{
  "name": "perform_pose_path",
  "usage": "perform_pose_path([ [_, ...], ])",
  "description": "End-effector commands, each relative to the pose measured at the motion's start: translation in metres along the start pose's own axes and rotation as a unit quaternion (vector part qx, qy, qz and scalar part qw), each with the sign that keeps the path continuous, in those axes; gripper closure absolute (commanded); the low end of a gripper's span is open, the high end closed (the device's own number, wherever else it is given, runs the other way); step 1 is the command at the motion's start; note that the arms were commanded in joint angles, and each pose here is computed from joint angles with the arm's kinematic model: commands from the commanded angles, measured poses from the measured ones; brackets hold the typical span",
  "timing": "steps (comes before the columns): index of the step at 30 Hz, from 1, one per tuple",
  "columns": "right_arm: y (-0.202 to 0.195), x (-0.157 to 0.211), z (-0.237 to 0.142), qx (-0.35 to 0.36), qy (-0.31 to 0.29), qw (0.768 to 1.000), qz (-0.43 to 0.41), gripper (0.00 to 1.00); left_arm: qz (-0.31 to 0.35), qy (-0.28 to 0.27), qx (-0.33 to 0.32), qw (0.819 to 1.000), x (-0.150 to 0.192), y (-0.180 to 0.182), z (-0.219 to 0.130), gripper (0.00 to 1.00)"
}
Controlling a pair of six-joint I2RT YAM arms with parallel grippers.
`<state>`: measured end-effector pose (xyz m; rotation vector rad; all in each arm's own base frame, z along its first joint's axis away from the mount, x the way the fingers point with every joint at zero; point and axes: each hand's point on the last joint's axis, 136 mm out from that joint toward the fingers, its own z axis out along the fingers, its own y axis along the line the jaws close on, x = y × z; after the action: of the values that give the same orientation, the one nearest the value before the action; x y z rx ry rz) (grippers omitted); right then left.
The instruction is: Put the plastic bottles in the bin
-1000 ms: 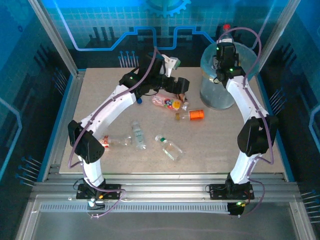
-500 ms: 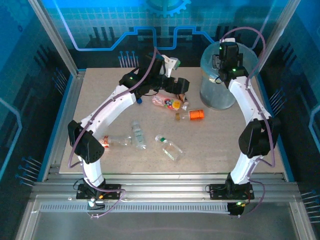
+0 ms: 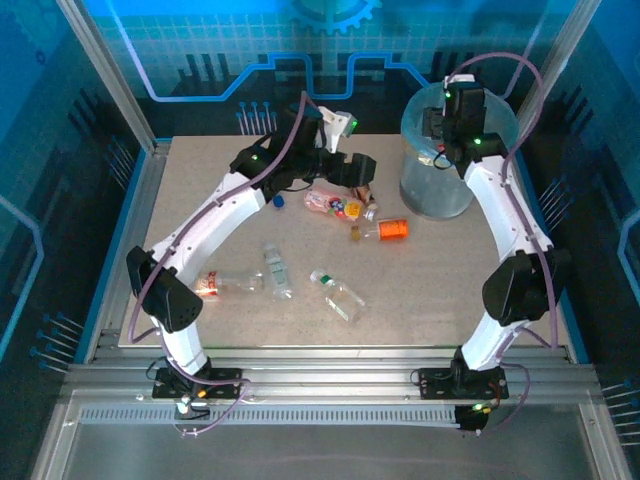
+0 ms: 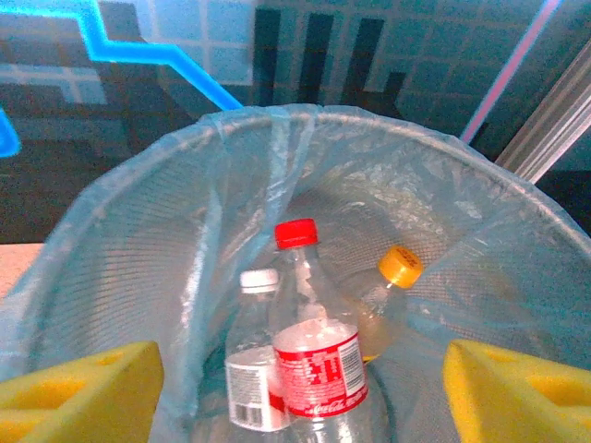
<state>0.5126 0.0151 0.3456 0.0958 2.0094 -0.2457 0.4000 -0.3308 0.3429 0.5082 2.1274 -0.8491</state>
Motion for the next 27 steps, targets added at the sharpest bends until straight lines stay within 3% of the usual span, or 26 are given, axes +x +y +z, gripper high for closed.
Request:
perform_pose_path([
  [1, 0.016, -0.032, -0.044, -0.052, -0.041, 0.998, 0.022, 0.21, 0.003, -0.034, 0.001, 0.999, -0.014, -0.011, -0.025, 0.10],
  [10, 0.085, -0.037, -0.118, -0.171, -0.060, 0.983, -0.028, 0.22, 0.004, -0.063, -0.037, 0.997, -0.001, -0.003, -0.068, 0.10],
  [18, 0.193, 0.019, -0.169, -0.308, 0.000, 0.945, -0.108, 0.23, -0.010, -0.066, -0.128, 0.990, 0.052, 0.037, -0.117, 0.09],
  [23, 0.265, 0.062, -0.194, -0.389, 0.032, 0.905, -0.167, 0.24, -0.106, -0.078, -0.189, 0.973, 0.093, 0.083, -0.157, 0.09],
  [27, 0.319, 0.103, -0.198, -0.419, 0.065, 0.884, -0.197, 0.25, -0.192, -0.092, -0.242, 0.947, 0.127, 0.125, -0.191, 0.09],
])
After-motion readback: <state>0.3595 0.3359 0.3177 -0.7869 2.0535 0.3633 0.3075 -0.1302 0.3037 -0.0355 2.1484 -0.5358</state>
